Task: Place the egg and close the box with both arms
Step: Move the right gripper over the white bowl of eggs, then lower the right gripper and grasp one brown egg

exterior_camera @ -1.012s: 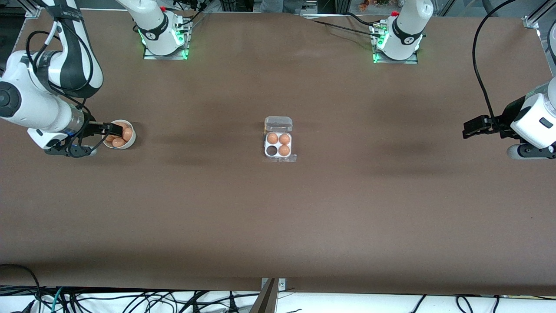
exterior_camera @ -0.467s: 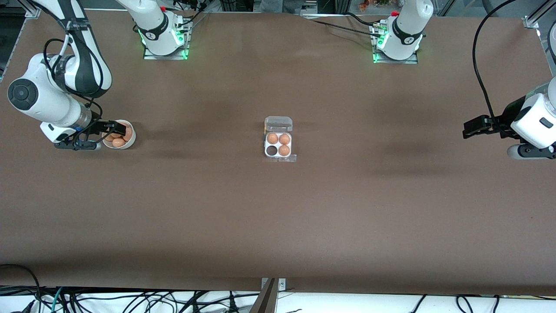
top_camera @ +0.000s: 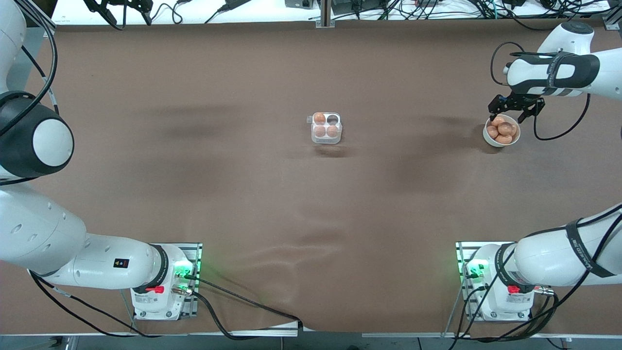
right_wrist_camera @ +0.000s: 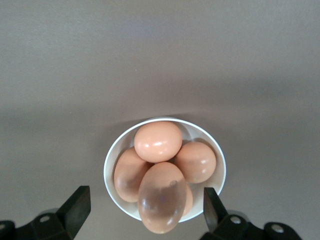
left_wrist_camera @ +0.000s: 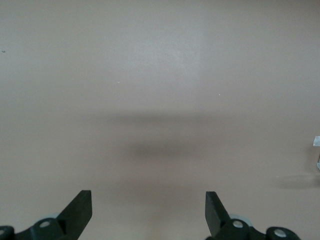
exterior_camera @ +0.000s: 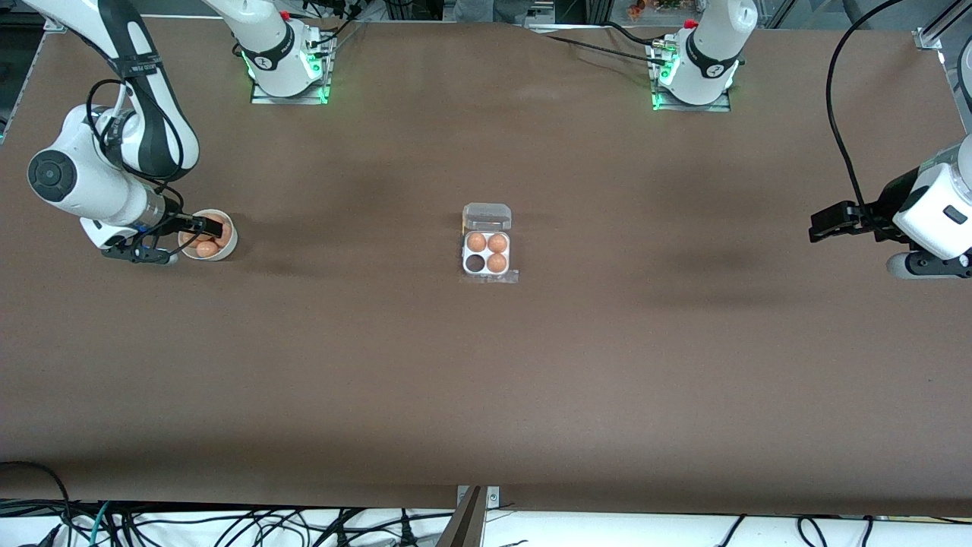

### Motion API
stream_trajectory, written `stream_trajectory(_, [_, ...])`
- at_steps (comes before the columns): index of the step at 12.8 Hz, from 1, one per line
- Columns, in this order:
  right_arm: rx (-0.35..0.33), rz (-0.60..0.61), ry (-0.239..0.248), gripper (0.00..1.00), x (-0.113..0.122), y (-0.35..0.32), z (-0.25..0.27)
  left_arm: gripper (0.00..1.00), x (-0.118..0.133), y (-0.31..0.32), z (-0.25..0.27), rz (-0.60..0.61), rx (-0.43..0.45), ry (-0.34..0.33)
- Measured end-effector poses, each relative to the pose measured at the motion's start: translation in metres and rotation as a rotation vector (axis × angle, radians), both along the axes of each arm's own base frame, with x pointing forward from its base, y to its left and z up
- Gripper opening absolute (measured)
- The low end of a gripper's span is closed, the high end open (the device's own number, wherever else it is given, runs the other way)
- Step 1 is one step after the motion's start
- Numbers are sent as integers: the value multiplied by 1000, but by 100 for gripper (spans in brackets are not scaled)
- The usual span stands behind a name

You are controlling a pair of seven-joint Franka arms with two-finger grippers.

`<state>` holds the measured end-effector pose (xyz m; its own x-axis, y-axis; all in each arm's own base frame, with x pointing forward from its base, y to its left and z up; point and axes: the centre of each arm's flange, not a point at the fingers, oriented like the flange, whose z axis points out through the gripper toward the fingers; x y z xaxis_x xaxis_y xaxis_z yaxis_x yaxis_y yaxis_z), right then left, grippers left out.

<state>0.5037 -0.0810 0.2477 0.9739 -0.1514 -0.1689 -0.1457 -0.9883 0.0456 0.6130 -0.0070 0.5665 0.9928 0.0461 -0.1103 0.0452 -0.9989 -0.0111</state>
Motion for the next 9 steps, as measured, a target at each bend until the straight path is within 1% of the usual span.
stream_trajectory(4, [-3, -25, 42, 100, -5, 0, -16, 100, 0, 0, 0, 0, 0, 0])
stream_trajectory(6, [-4, -31, 50, 100, -6, -2, -19, 100, 0, 0, 0, 0, 0, 0])
stream_trajectory(7, [-4, -34, 51, 96, -6, -4, -19, 100, 0, 0, 0, 0, 0, 0])
stream_trajectory(8, [-3, -38, 54, 96, -7, -6, -19, 100, 0, 0, 0, 0, 0, 0])
stream_trajectory(9, [-2, -40, 60, 86, -8, -7, -19, 100, 0, 0, 0, 0, 0, 0])
